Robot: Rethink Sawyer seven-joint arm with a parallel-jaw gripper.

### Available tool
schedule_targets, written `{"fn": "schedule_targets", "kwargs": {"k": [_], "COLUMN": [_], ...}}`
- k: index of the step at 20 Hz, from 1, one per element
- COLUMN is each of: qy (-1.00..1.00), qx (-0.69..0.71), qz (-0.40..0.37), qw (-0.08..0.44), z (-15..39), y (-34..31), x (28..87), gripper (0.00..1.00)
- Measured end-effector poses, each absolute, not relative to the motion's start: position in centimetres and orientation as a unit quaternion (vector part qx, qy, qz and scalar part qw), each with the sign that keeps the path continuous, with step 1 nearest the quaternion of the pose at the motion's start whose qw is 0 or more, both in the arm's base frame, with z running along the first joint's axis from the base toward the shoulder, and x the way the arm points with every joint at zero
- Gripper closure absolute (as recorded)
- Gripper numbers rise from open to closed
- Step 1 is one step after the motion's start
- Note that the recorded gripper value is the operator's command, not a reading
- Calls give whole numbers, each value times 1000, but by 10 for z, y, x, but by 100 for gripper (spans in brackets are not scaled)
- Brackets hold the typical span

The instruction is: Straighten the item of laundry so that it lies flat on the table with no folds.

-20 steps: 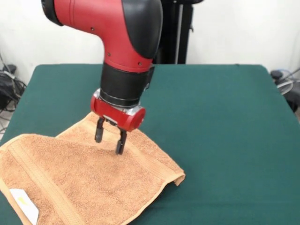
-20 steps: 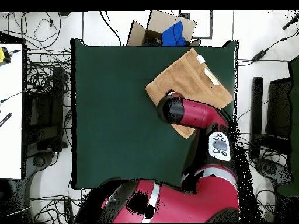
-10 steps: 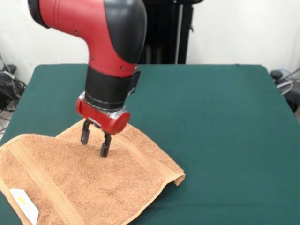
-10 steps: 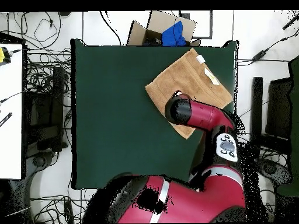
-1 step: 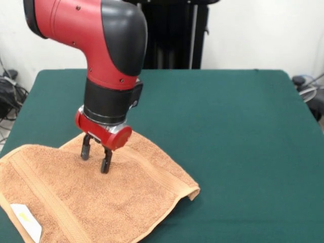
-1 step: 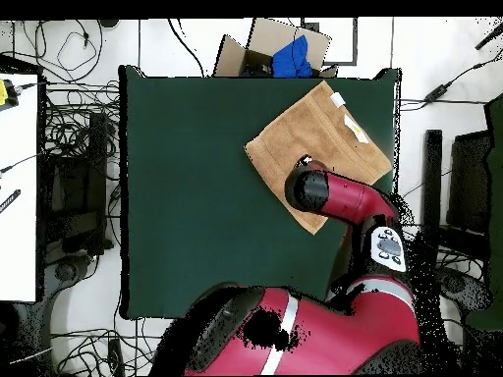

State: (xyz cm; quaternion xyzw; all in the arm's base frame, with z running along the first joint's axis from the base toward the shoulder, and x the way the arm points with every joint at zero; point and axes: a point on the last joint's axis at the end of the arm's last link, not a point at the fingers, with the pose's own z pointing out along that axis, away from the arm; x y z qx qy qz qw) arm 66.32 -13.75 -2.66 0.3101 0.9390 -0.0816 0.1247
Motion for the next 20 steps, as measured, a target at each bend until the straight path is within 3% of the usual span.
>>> {"fn": "schedule_targets", "kwargs": {"k": [6, 13, 20], "qy": [933, 920, 920], "qx": [342, 387, 387], "qz": [-74, -60, -59], "qw": [89, 7, 0], "z": [-7, 12, 15], "y": [-148, -165, -160], "x": [657, 633, 631], "gripper": [0, 0, 0]}}
